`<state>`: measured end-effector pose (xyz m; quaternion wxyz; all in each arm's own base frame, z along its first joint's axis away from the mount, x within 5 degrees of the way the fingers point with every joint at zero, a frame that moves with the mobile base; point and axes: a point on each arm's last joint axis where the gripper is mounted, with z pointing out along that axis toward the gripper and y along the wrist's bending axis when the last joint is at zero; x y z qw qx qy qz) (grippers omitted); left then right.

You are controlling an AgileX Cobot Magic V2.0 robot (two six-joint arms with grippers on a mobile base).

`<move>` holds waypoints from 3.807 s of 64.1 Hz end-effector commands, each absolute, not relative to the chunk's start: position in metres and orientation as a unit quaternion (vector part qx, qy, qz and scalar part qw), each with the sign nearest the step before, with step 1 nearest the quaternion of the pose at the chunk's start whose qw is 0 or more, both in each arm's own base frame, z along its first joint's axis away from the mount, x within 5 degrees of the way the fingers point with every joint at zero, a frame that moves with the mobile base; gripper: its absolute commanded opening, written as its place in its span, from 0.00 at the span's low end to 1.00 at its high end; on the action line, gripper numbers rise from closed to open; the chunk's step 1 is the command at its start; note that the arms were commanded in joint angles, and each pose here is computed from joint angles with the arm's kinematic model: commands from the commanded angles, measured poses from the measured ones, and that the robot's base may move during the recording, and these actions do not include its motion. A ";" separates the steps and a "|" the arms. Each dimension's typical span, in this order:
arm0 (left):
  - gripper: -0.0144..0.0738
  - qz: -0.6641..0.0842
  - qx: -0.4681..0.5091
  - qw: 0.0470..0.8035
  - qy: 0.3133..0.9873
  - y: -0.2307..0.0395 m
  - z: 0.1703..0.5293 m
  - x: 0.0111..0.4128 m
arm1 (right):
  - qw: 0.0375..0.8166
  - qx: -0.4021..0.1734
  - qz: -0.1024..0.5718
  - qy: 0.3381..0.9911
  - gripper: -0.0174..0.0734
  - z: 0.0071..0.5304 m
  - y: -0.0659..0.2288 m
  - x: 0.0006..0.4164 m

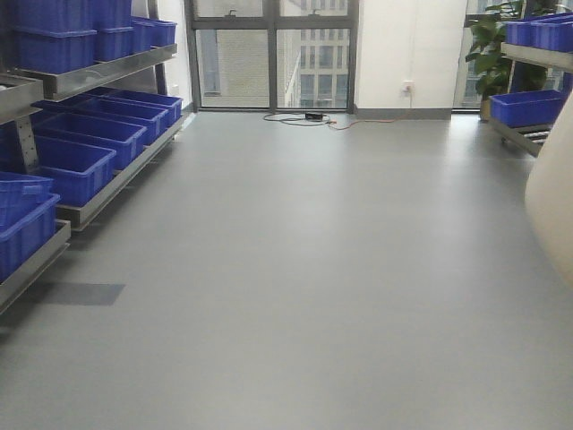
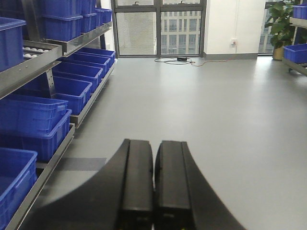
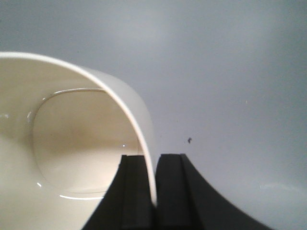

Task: Move white bin to right shelf second layer
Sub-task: 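Turn the base and drive down the aisle toward the windows, then continue driving toward the windows with the bin held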

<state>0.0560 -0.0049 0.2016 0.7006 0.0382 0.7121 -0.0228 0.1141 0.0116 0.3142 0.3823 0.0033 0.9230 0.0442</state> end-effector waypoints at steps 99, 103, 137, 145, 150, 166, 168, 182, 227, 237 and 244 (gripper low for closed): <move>0.26 -0.028 0.032 0.725 0.688 -0.005 0.200 0.056 | 0.428 0.003 0.047 0.902 0.25 0.328 0.011 0.118; 0.26 -0.028 0.032 0.725 0.688 -0.005 0.200 0.056 | 0.428 0.003 0.047 0.902 0.25 0.328 0.011 0.118; 0.26 -0.028 0.032 0.725 0.688 -0.005 0.200 0.056 | 0.428 0.003 0.046 0.903 0.25 0.327 0.011 0.118; 0.26 -0.028 0.032 0.725 0.688 -0.005 0.200 0.056 | 0.428 0.003 0.046 0.903 0.25 0.327 0.011 0.118; 0.26 -0.028 0.032 0.725 0.688 -0.005 0.200 0.056 | 0.428 0.003 0.046 0.903 0.25 0.327 0.011 0.118; 0.26 -0.028 0.032 0.725 0.688 -0.005 0.200 0.056 | 0.428 0.003 0.046 0.903 0.25 0.327 0.011 0.118; 0.26 -0.028 0.032 0.725 0.688 -0.005 0.200 0.056 | 0.428 0.003 0.046 0.903 0.25 0.327 0.011 0.118; 0.26 -0.028 0.032 0.725 0.688 -0.005 0.200 0.056 | 0.428 0.003 0.047 0.902 0.25 0.327 0.011 0.118; 0.26 -0.028 0.032 0.725 0.688 -0.005 0.200 0.056 | 0.428 0.003 0.046 0.903 0.25 0.327 0.011 0.118; 0.26 -0.028 0.032 0.725 0.688 -0.005 0.200 0.056 | 0.428 0.003 0.046 0.903 0.25 0.327 0.011 0.118; 0.26 -0.028 0.032 0.725 0.688 -0.005 0.200 0.056 | 0.428 0.003 0.046 0.903 0.25 0.327 0.011 0.118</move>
